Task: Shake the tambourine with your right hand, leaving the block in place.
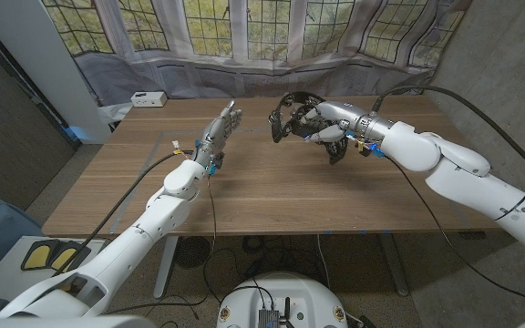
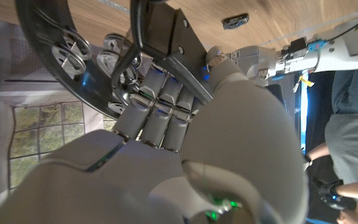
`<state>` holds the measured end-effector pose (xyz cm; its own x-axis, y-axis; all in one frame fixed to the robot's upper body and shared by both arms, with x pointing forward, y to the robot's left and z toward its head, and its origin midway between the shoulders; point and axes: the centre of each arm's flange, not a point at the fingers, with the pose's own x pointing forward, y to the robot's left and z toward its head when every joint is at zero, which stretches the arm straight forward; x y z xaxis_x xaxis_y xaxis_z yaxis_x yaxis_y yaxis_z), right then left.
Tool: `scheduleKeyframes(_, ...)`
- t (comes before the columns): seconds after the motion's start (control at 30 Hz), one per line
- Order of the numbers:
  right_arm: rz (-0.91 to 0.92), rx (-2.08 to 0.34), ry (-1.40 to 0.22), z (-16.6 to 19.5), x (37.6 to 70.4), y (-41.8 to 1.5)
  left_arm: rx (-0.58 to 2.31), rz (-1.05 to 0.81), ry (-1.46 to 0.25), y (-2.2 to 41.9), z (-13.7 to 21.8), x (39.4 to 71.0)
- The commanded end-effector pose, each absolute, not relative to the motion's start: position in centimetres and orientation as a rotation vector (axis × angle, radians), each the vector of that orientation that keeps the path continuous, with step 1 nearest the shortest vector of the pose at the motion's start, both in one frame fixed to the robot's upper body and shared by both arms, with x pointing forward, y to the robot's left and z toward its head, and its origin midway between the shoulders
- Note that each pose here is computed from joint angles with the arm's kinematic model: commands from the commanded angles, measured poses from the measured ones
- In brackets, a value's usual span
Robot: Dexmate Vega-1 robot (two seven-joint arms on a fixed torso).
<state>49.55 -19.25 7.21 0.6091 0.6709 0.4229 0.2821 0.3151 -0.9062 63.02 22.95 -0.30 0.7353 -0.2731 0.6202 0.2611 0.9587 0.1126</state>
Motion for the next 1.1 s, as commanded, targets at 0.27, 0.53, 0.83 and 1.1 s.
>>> scheduleKeyframes(0.27,0.137,-0.618,-1.083,7.1,49.4,-27.0,0.017,-0.29,-0.679,23.3,-0.2,63.3)
scheduleKeyframes(0.53,0.13,-0.23,-1.13,6.6,49.6,-31.4,0.026,-0.291,-0.682,23.3,0.0,63.3)
scheduleKeyframes(0.83,0.196,0.454,-1.128,3.0,52.6,-35.9,0.018,-0.299,-0.678,23.2,-0.2,63.4)
scheduleKeyframes(1.1,0.269,0.905,-1.094,-0.4,54.9,-38.0,0.022,-0.298,-0.686,23.2,0.1,63.4)
